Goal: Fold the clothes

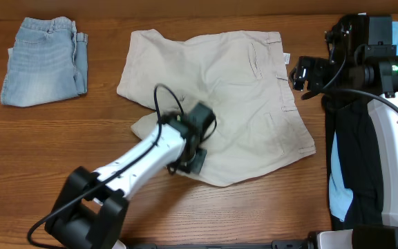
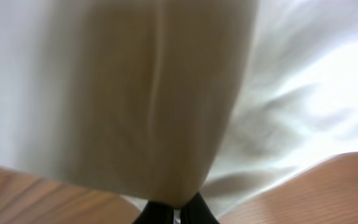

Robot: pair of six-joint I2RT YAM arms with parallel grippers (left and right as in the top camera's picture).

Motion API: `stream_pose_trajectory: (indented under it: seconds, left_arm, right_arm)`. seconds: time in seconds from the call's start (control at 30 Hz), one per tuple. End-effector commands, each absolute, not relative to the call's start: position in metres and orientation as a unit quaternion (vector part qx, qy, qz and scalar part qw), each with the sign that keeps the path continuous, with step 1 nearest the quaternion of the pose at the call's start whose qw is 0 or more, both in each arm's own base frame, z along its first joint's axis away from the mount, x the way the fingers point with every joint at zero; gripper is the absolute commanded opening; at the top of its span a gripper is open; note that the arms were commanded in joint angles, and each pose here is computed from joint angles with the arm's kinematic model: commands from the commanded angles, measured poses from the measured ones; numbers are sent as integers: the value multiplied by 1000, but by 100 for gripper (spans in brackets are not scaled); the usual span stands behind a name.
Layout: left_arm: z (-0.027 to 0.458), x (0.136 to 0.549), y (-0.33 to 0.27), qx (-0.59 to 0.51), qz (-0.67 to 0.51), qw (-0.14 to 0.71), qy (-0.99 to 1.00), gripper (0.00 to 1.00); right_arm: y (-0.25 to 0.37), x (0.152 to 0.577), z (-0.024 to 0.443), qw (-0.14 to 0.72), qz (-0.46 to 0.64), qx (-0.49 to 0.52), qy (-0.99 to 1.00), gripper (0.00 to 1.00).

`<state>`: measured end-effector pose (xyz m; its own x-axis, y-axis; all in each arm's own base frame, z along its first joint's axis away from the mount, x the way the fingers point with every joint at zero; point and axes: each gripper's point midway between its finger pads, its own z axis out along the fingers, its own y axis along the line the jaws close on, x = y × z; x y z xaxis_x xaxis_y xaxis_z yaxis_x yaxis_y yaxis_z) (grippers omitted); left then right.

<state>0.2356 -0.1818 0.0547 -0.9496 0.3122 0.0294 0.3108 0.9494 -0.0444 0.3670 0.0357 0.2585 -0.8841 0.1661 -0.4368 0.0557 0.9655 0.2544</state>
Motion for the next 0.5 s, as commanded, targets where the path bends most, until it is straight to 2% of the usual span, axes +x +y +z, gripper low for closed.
stream_pose_trajectory:
  seconds: [0.0, 0.17, 0.33, 0.47]
  left_arm:
    - [114, 267, -197, -145, 55, -20, -988, 4]
    - [159, 302, -201, -162, 52, -96, -981, 4]
    - [157, 352, -198, -150, 14, -182, -972, 4]
    - [138, 371, -204, -153, 16, -185, -971, 4]
  right_arm:
    - [39, 367, 260, 236, 126, 55, 962, 97]
    - [41, 367, 260, 235, 131, 53, 962, 97]
    - [40, 363, 258, 226, 130, 54, 964, 97]
    - [40, 361, 256, 221, 127, 52, 966, 97]
